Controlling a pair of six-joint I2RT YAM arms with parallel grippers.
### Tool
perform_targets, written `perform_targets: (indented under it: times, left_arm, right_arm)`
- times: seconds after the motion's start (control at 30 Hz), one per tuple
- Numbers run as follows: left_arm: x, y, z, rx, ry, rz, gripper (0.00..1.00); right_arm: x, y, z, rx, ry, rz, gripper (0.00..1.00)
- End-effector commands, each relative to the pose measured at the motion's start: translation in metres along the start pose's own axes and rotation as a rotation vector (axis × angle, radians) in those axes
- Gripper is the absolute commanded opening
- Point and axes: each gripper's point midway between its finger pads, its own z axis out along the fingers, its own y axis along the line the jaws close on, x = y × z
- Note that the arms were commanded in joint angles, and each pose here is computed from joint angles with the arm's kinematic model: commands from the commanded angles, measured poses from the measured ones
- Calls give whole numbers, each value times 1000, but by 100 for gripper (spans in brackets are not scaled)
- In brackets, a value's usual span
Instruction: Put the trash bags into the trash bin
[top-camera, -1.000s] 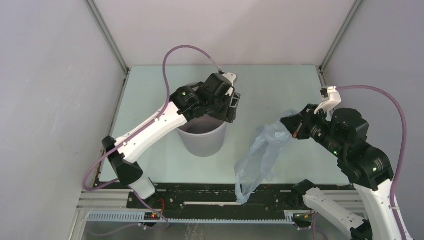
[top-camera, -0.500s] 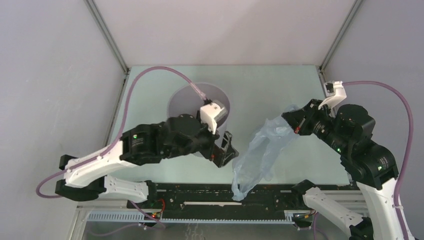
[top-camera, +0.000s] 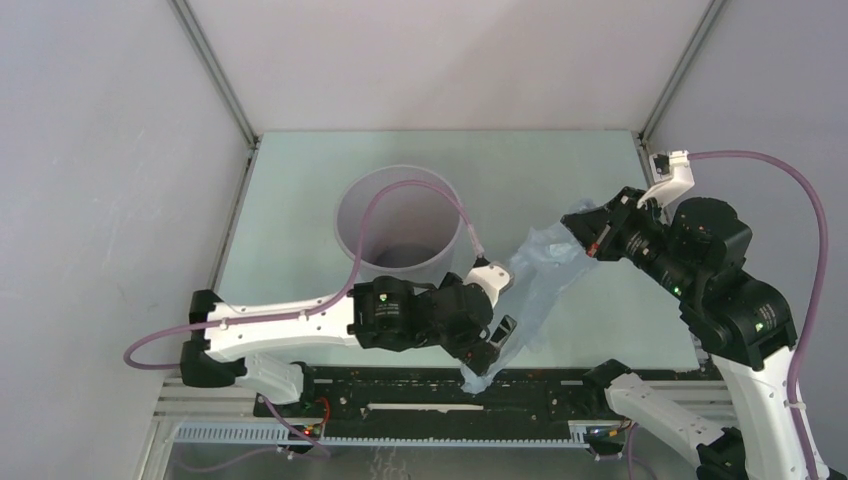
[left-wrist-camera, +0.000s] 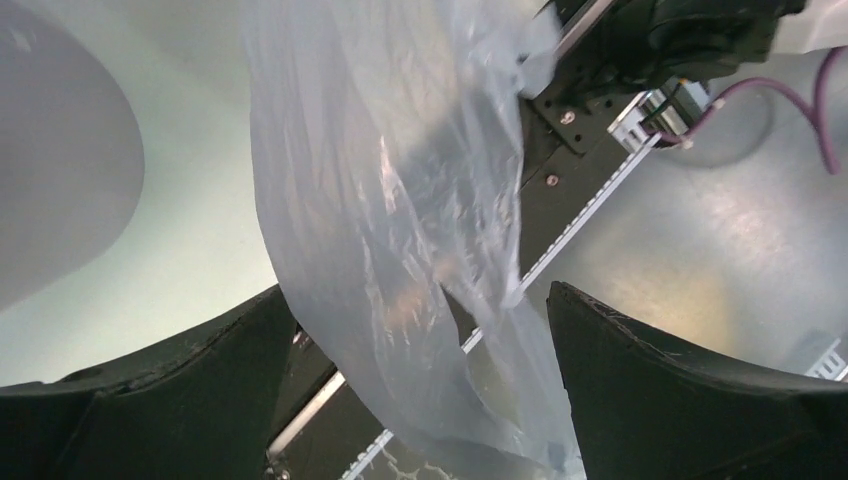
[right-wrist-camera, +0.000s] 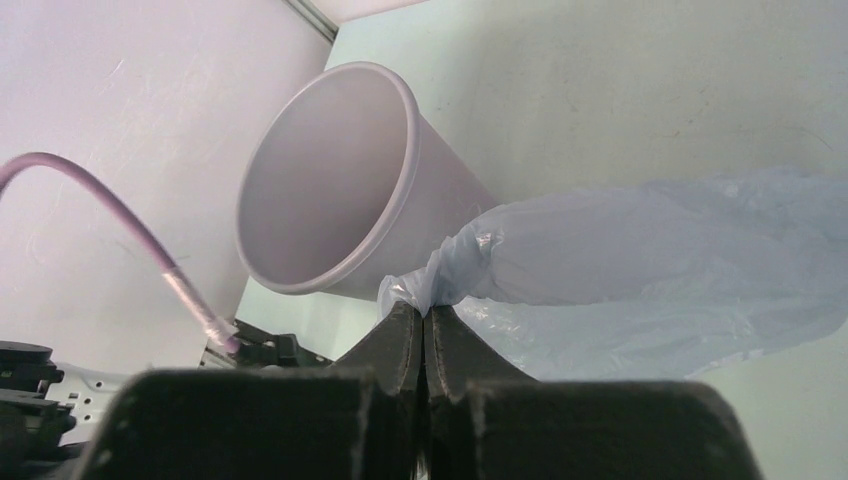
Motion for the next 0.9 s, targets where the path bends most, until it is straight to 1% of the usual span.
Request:
perform_targets:
  times: [0.0, 0.1, 0.13, 0.2, 0.27, 0.37, 0.4, 0.53, 0.63, 0.77, 0.87]
  left_arm:
    - [15, 12, -3, -34, 6, -110, 100]
    - [25, 16, 0, -34, 14, -122, 99]
    - [25, 18, 0, -41, 13, -120, 95]
    - [22, 23, -5, -62, -3, -118, 80]
    - [11, 28, -16, -72, -48, -118, 61]
    - [-15, 39, -43, -104, -142, -111, 34]
    - [-25, 43, -53, -119, -178, -107, 28]
    - [-84, 59, -103, -139, -360, -94, 20]
    - [-135, 66, -146, -115, -516, -86, 16]
    - [-192, 61, -201, -49, -709, -26, 14]
    - [-223, 48, -238, 6, -811, 36, 15]
  right_arm:
    - [-15, 7, -6, -18, -55, 9, 0]
    - [-17, 4, -6, -2, -66, 9, 0]
    - [-18, 3, -6, 2, -71, 10, 0]
    - [-20, 4, -8, 1, -79, 9, 0]
    - [-21, 2, -9, 9, -85, 1, 0]
    - [-20, -3, -9, 29, -85, -34, 0]
    - [-21, -5, -9, 34, -86, -52, 0]
    - [-26, -1, -13, 21, -84, -120, 0]
    - [-34, 14, -20, -38, -91, -142, 0]
    - [-48, 53, -34, -218, -124, -157, 0]
    - [-71, 91, -53, -388, -204, -154, 0]
